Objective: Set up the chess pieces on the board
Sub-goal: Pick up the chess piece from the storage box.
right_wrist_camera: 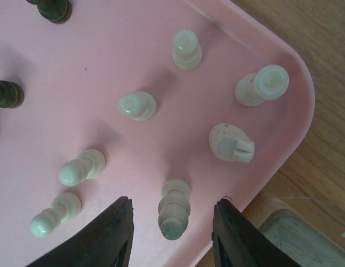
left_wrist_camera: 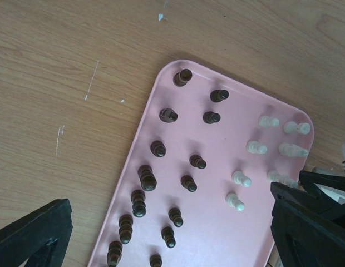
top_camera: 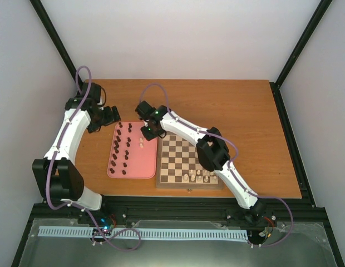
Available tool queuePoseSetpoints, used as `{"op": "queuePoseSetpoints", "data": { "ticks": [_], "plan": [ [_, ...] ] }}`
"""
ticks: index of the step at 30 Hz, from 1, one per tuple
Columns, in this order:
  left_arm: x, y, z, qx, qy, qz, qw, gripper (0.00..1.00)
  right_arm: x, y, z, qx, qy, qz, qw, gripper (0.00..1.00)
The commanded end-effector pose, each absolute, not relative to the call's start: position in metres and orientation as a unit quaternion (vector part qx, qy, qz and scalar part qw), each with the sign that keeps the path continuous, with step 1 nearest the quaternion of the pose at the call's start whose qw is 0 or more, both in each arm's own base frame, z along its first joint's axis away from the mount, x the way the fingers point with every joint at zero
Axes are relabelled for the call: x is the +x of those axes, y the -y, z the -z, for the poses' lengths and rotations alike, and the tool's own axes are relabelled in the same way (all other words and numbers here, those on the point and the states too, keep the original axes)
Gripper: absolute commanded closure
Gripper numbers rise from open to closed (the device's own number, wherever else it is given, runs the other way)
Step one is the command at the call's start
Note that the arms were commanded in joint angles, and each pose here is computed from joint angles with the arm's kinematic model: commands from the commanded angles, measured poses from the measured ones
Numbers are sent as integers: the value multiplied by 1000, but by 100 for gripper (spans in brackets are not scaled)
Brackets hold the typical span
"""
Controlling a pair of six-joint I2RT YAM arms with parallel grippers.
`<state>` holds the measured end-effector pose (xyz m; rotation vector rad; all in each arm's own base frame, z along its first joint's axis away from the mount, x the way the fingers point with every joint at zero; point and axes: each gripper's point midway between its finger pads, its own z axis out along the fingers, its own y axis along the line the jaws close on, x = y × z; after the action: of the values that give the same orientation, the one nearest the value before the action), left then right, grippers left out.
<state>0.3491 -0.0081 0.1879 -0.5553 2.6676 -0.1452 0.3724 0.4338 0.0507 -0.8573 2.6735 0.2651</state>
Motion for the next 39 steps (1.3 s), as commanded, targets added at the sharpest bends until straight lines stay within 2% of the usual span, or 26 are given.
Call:
{"op": "queuePoseSetpoints", "data": {
  "ticks": [1, 10, 15, 24, 28, 33, 39],
  "plan": [
    [356, 9, -189, -200, -956, 52, 210, 0, 381, -438, -52, -305, -932, -103, 166, 61],
    [362, 9, -188, -200, -956, 51, 206, 0, 380, -439, -46, -316, -930, -105, 157, 66],
    [363, 9, -186, -200, -957, 50, 204, 0, 379, -436, -45, -319, -930, -101, 153, 78],
    [363, 9, -186, -201, -957, 50, 204, 0, 383, -431, -56, -325, -927, -89, 166, 89],
    [363, 8, -188, -201, -956, 50, 206, 0, 383, -433, -75, -336, -918, -100, 186, 90],
    [362, 7, -194, -200, -955, 48, 215, 0, 377, -431, -127, -367, -895, -116, 223, 90],
    [361, 4, -202, -202, -952, 42, 226, 0, 341, -408, -160, -399, -881, -127, 219, 89]
  ]
}}
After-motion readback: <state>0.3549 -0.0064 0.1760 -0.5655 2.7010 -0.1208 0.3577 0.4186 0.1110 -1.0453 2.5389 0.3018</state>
